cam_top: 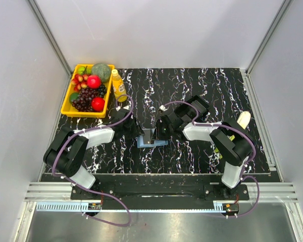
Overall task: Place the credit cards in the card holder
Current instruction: Insert the credit card into the card holder.
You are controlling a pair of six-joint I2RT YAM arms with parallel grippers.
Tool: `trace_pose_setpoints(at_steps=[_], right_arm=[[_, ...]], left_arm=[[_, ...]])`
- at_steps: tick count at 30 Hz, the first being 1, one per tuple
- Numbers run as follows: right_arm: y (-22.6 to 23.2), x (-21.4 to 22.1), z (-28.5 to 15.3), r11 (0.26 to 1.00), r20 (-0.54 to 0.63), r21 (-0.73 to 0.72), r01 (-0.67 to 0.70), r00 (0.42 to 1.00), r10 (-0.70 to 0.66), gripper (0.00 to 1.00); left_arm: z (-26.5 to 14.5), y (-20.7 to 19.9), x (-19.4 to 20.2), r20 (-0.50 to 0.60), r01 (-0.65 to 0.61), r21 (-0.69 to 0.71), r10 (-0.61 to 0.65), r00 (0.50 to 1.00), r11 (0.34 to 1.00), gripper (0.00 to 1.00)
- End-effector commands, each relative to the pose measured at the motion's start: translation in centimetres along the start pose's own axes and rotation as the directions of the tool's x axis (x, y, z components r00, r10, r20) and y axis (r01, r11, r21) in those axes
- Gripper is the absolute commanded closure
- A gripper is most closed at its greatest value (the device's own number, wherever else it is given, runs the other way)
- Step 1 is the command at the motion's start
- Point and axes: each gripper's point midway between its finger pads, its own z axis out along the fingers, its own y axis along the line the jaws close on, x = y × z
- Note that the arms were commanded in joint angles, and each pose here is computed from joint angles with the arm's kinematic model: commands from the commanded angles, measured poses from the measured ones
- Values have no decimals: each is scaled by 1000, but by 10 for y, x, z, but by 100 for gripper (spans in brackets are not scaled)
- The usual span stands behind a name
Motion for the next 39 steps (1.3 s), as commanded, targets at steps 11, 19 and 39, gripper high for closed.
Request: trace_pose_setpoints(at_steps=[11, 19, 39], right_arm=[[16, 12, 6, 996, -74, -86, 36, 996, -43, 90], [20, 12, 12, 993, -80, -111, 30, 996, -39, 87], [16, -37, -39, 995, 150, 26, 92, 984, -95, 69]], left_arm=[[1, 44, 38, -108, 2, -128, -16, 994, 992, 59], [3, 41, 40, -118, 3, -113, -17, 993, 994, 60], [6, 43, 34, -126, -33, -143, 15, 992, 989, 94]])
